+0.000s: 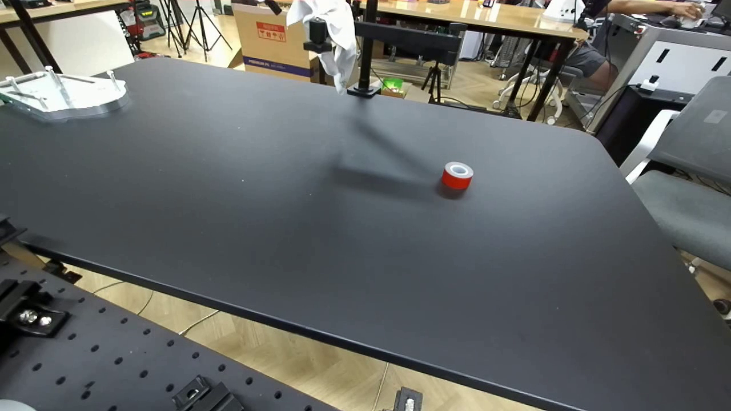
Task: Hang the cloth on the black stand
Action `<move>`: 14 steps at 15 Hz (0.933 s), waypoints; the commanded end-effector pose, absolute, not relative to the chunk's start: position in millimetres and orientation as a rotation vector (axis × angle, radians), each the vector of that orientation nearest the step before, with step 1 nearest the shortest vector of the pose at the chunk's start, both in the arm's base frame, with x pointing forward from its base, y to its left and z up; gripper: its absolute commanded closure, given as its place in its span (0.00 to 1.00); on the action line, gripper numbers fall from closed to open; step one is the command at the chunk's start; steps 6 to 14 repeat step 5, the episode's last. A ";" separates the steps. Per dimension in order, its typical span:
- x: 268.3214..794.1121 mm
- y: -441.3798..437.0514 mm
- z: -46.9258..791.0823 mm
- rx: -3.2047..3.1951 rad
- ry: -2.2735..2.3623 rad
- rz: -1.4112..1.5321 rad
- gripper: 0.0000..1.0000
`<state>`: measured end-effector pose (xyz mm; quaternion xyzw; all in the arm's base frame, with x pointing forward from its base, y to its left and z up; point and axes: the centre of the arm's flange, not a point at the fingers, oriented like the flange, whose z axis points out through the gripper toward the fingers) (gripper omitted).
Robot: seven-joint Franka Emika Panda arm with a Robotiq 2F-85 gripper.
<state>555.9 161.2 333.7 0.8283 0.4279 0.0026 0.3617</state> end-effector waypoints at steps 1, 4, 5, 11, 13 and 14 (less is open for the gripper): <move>557.1 162.9 336.6 2.122 1.106 0.017 0.00; 557.7 164.2 339.2 2.113 1.108 0.025 0.00; 557.8 164.2 339.2 2.110 1.109 0.025 0.00; 557.8 164.2 339.2 2.110 1.109 0.025 0.00; 557.8 164.2 339.2 2.110 1.109 0.025 0.00; 557.8 164.2 339.2 2.110 1.109 0.025 0.00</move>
